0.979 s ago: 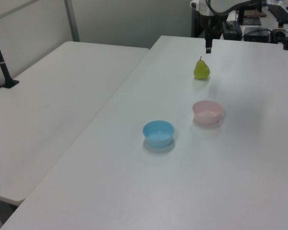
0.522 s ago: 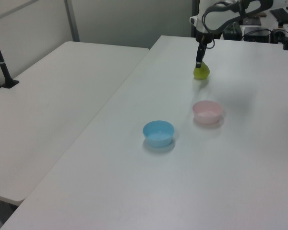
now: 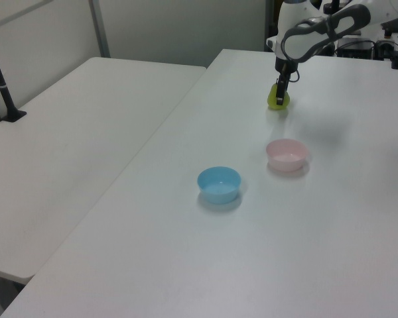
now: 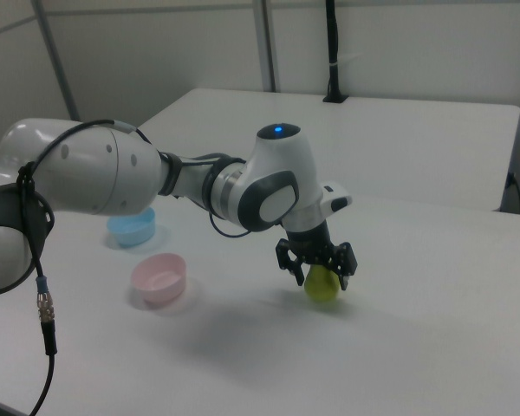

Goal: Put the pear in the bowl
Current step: 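Lift the pear up off the table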

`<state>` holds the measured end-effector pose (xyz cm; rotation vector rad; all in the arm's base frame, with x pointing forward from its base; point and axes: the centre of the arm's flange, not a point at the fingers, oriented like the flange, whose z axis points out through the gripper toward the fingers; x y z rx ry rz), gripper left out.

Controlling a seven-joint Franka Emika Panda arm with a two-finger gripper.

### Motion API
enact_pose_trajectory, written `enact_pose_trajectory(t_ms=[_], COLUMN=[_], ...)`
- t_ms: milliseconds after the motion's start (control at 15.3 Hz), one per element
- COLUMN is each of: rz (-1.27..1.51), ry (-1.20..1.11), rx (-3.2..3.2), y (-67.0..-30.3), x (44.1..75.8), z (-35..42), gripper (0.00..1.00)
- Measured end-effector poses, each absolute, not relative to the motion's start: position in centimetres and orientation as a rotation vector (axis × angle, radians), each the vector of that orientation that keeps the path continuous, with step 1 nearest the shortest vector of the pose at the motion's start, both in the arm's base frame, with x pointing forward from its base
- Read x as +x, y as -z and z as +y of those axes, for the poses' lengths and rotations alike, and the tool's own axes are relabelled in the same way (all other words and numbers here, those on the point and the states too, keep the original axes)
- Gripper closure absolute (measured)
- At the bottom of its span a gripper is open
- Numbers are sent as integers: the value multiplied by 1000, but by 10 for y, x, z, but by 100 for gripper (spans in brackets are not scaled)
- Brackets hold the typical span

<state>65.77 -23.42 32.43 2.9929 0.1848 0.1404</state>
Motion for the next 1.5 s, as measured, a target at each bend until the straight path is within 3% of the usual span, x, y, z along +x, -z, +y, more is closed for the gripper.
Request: enact_pose_trajectory(t_ms=[65,196,326,587,1110,1501], rz=[187,192,194,195,287,329], ry=[-141,-142,-147,-195,-171,-126], rx=[2991,2990,2988,2982,3042,3074], y=[-317,-309,-311,-353,-516,-580], x=[657,657,658,659,639,611], z=[-234,-233,-232,-228,-150,-77], gripper=[4,28,28,28,28,28])
